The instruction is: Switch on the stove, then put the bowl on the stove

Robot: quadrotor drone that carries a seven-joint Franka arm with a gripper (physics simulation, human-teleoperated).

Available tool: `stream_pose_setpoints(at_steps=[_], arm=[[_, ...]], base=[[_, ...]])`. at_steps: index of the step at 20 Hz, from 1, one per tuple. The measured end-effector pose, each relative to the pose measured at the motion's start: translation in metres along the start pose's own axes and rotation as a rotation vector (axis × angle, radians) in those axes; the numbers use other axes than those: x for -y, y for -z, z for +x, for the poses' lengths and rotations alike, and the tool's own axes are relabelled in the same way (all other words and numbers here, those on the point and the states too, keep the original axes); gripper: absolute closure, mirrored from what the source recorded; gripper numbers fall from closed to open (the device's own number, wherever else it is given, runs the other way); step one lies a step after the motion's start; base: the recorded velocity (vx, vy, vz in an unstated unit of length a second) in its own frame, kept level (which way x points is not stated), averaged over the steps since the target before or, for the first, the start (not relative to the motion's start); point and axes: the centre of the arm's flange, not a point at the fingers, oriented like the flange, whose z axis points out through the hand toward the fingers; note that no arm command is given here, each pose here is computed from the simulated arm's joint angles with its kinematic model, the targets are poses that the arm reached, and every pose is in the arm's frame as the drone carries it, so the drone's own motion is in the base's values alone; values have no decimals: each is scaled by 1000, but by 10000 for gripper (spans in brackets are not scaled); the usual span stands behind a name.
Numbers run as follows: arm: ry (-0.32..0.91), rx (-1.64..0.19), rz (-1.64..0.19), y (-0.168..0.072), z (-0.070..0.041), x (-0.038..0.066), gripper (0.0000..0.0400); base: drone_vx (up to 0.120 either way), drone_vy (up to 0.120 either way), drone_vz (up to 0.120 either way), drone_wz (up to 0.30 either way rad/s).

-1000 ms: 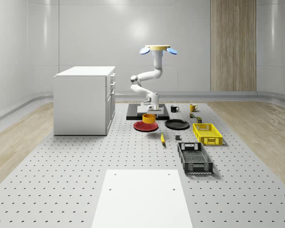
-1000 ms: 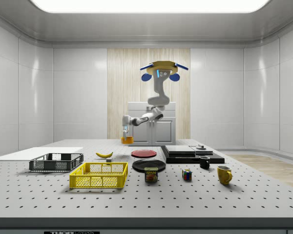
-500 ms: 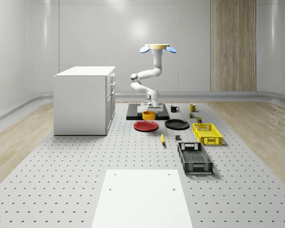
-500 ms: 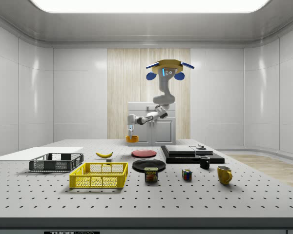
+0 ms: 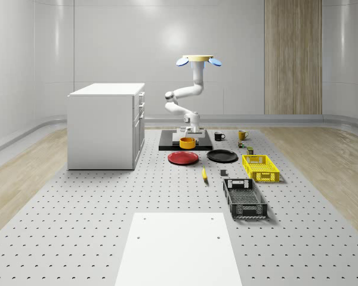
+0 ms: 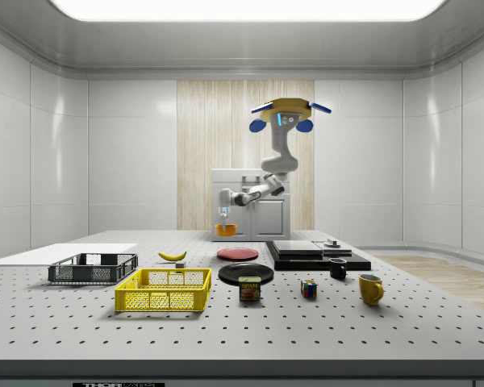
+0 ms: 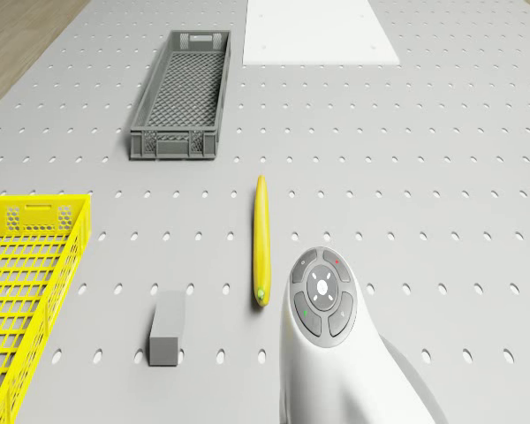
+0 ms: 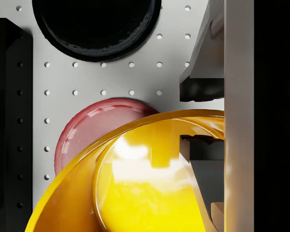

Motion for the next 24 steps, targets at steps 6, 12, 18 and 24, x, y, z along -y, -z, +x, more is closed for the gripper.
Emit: stream_pose_setpoints(at_steps=[6, 12, 18, 24], arm=[[0, 0, 0, 0, 0, 0, 300], [0, 0, 0, 0, 0, 0, 300], [0, 0, 0, 0, 0, 0, 300], [0, 0, 0, 0, 0, 0, 300]], base=[[-120, 0, 0, 0], [-120, 0, 0, 0], [-120, 0, 0, 0], [-120, 0, 0, 0]])
